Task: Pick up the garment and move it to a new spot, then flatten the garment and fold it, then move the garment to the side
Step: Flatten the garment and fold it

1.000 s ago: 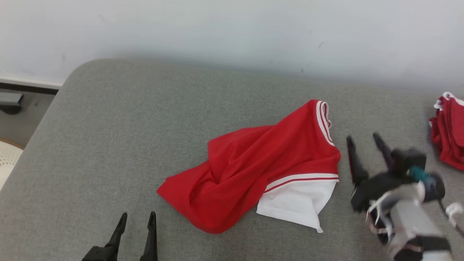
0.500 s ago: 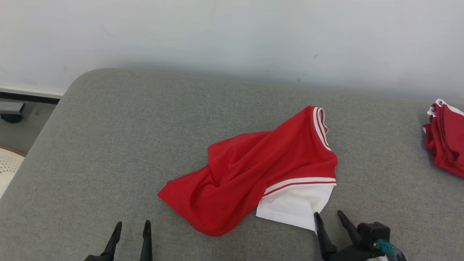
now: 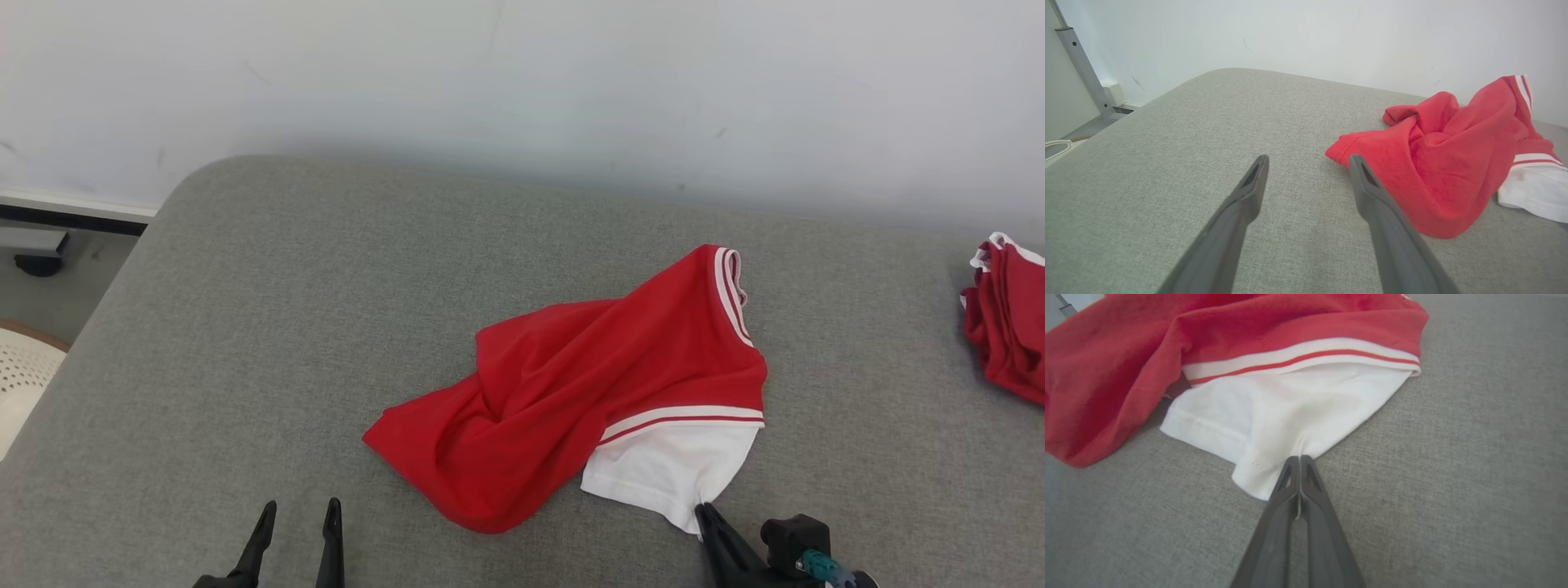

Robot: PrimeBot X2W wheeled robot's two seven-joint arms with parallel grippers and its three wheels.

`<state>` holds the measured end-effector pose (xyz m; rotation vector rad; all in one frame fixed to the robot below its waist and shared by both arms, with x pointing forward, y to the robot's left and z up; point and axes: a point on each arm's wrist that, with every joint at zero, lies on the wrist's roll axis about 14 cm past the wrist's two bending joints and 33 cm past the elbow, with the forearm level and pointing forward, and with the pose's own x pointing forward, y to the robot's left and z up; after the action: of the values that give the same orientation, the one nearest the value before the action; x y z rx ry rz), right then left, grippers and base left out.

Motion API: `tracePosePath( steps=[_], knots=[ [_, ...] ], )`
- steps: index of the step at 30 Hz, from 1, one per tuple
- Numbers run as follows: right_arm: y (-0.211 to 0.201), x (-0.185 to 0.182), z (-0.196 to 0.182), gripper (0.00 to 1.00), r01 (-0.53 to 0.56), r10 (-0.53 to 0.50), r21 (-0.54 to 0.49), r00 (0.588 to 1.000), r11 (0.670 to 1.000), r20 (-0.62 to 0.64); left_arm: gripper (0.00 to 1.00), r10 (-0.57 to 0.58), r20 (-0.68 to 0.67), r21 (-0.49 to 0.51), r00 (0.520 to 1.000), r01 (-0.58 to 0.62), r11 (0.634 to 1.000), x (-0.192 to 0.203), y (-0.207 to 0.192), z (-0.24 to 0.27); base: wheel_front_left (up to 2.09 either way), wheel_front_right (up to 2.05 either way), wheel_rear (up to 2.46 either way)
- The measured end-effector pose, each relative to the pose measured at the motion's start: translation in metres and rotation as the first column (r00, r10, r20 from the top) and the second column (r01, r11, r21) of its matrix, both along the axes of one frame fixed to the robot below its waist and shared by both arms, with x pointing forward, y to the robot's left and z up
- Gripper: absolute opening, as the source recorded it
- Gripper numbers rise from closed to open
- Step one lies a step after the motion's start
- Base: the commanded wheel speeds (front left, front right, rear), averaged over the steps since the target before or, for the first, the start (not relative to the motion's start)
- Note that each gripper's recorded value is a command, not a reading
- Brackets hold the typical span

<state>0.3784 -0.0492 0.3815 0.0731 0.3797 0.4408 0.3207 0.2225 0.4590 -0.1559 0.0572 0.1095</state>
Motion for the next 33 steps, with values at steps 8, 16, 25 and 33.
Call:
tracePosePath(
  steps=[8, 16, 25, 33],
  knots=[
    [-0.023, -0.002, 0.017, 0.00, 0.082, -0.084, 0.032, 0.994, 0.996, 0.065, 1.00, -0.024, -0.009, -0.011, 1.000, 0.024, 1.000, -0.002, -0.008, -0.004, 0.00, 0.00, 0.00],
    [-0.079, -0.036, 0.016, 0.00, 0.203, -0.201, -0.009, 0.975, 0.979, 0.092, 1.00, -0.069, -0.004, -0.021, 0.998, 0.069, 0.997, 0.004, -0.023, -0.003, 0.00, 0.00, 0.00],
    [-0.114, -0.074, -0.003, 0.09, 0.266, -0.264, -0.067, 0.964, 0.962, 0.037, 1.00, -0.095, -0.009, -0.023, 0.995, 0.094, 0.995, 0.009, -0.031, -0.005, 0.00, 0.00, 0.00],
    [-0.102, -0.054, 0.037, 1.00, 0.266, -0.265, 0.014, 0.951, 0.964, 0.158, 1.00, -0.084, -0.005, -0.023, 0.996, 0.084, 0.996, 0.006, -0.027, -0.004, 0.00, 0.00, 0.00]
  ],
)
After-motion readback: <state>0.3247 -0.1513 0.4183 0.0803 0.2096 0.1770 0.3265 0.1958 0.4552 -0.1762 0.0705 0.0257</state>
